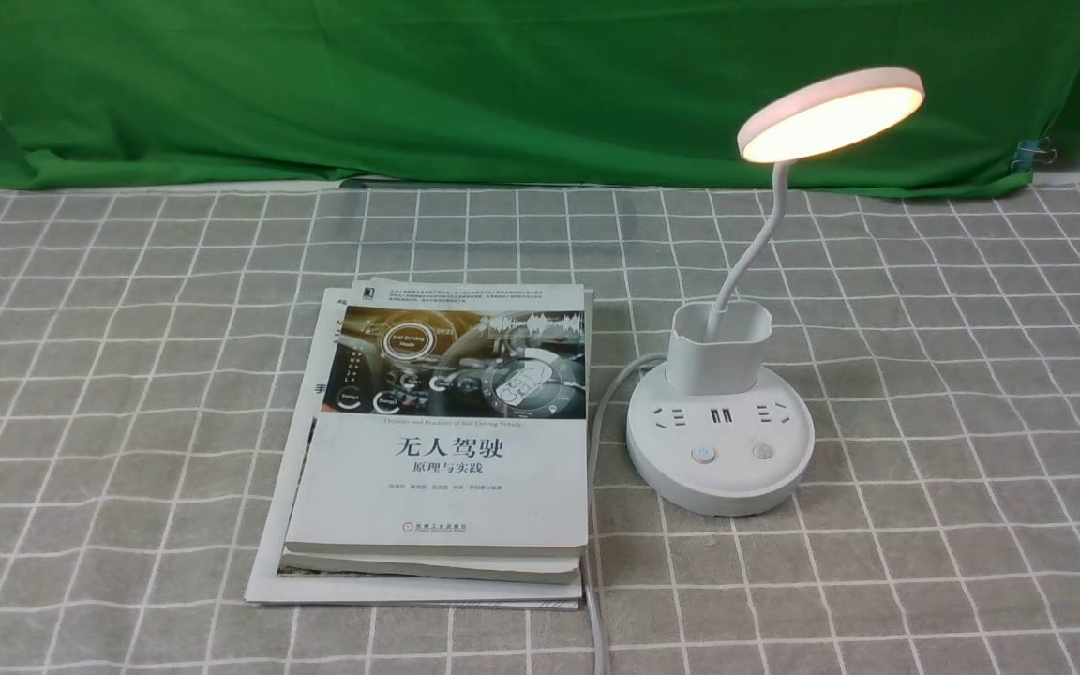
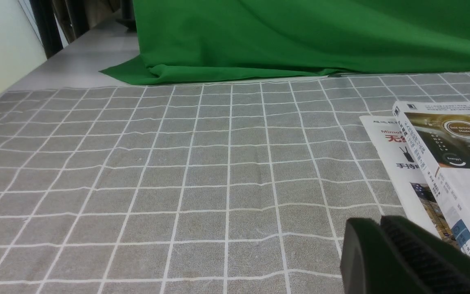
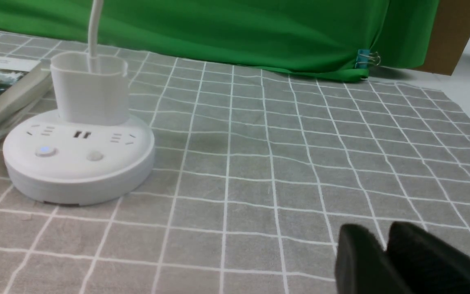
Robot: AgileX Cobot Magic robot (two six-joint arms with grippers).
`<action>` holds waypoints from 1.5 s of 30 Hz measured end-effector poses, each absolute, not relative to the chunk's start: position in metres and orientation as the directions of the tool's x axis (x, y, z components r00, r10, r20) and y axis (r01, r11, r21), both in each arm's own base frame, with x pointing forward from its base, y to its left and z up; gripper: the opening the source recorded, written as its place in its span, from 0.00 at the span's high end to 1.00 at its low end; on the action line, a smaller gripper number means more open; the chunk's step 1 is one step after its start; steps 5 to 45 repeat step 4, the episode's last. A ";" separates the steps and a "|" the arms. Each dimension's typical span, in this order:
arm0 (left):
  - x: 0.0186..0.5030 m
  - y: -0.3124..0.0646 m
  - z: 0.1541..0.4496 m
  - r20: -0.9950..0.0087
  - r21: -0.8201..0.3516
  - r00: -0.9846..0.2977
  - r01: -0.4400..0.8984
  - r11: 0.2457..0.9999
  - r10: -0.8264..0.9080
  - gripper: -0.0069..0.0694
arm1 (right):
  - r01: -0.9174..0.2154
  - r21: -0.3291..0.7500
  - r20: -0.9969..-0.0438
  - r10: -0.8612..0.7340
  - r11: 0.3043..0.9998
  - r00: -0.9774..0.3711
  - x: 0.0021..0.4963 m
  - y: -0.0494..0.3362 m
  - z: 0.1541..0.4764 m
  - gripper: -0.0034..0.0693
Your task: Turn on the desk lamp on the grey coffee tablecloth with your hand.
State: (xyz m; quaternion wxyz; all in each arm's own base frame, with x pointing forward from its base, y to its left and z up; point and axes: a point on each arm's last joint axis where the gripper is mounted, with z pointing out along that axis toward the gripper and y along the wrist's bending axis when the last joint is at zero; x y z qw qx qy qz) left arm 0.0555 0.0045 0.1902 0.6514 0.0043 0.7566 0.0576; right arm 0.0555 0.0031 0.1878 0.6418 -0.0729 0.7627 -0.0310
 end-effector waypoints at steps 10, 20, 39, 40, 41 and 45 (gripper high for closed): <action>0.055 0.004 0.190 -0.985 0.093 -0.151 -0.069 0.993 0.081 0.89 | -0.071 -0.141 -0.975 -0.151 0.987 -0.165 0.055 0.003 0.188 0.72; 0.055 0.004 0.190 -0.985 0.093 -0.151 -0.069 0.993 0.081 0.89 | -0.071 -0.141 -0.975 -0.151 0.987 -0.165 0.055 0.003 0.188 0.72; 0.055 0.004 0.190 -0.985 0.093 -0.151 -0.069 0.993 0.081 0.89 | -0.071 -0.141 -0.975 -0.151 0.987 -0.165 0.055 0.003 0.188 0.72; 0.055 0.004 0.190 -0.985 0.093 -0.151 -0.069 0.993 0.081 0.89 | -0.071 -0.141 -0.975 -0.151 0.987 -0.165 0.055 0.003 0.188 0.72; 0.055 0.004 0.190 -0.985 0.093 -0.151 -0.069 0.993 0.081 0.89 | -0.071 -0.141 -0.975 -0.151 0.987 -0.165 0.055 0.003 0.188 0.72; 0.055 0.004 0.190 -0.985 0.093 -0.151 -0.069 0.993 0.081 0.89 | -0.071 -0.141 -0.975 -0.151 0.987 -0.165 0.055 0.003 0.188 0.72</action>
